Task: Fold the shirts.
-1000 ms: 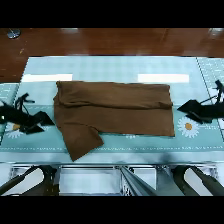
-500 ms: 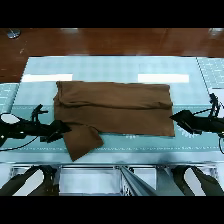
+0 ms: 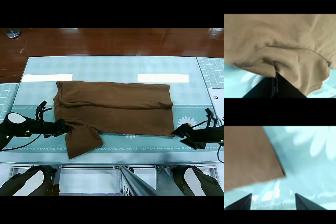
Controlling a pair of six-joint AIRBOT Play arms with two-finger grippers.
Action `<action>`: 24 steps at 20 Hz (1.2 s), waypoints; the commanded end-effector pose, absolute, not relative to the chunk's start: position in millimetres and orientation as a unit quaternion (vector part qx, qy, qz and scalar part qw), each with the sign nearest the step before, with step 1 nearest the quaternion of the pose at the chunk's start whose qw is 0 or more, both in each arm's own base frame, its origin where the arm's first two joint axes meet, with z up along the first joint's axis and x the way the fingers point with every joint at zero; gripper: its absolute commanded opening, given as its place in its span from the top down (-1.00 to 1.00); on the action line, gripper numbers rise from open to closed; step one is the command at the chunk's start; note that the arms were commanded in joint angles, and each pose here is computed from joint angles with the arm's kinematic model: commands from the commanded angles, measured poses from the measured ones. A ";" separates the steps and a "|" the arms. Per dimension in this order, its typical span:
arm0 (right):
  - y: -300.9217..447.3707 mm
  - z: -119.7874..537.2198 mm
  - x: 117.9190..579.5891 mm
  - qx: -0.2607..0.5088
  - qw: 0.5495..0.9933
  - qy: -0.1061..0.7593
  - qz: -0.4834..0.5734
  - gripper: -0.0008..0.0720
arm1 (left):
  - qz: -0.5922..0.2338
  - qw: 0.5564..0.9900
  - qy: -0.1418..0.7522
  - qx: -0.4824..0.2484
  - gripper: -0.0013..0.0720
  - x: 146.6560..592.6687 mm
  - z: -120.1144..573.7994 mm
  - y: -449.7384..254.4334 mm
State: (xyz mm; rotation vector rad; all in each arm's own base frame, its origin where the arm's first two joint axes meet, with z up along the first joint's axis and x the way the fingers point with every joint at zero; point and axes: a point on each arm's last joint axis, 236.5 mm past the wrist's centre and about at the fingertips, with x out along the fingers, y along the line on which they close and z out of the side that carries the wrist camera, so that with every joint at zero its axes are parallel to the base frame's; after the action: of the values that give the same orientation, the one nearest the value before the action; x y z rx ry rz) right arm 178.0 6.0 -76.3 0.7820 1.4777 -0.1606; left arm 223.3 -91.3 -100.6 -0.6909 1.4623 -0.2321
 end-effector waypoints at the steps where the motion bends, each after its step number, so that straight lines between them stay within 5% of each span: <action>1: 9.8 -88.8 164.7 0.356 0.649 0.667 -0.084 -0.71 | -0.110 0.686 0.650 -0.308 0.89 225.1 -98.1 -93.3; 4: 5.6 -88.8 197.1 0.391 0.677 0.617 -0.094 -0.71 | -0.110 0.687 0.650 -0.308 0.89 225.2 -98.3 -93.2; 13: 23.1 -108.8 225.3 0.461 0.645 0.605 -0.067 -0.69 | -0.110 0.686 0.649 -0.308 0.89 225.2 -98.2 -93.2; 14: 23.1 -107.4 229.7 0.466 0.649 0.598 -0.066 -0.36 | -0.110 0.686 0.649 -0.308 0.89 225.2 -98.2 -93.2; 15: 25.1 -104.7 234.2 0.466 0.657 0.591 -0.053 0.17 | -0.110 0.686 0.649 -0.308 0.89 225.3 -98.2 -93.3; 16: 29.8 -100.5 237.8 0.455 0.670 0.586 -0.025 0.92 | -0.110 0.687 0.649 -0.309 0.89 225.8 -97.7 -93.5; 24: 14.1 -26.5 302.5 0.451 0.724 0.521 0.023 0.91 | -0.140 0.766 0.563 -0.278 0.89 309.6 -14.1 -61.1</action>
State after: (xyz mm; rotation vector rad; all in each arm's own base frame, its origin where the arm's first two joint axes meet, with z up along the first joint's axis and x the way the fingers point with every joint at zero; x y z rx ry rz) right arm 270.8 21.3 -59.9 0.9768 1.2501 0.0258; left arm 277.3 -74.3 -45.3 -0.6347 1.3125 -0.3035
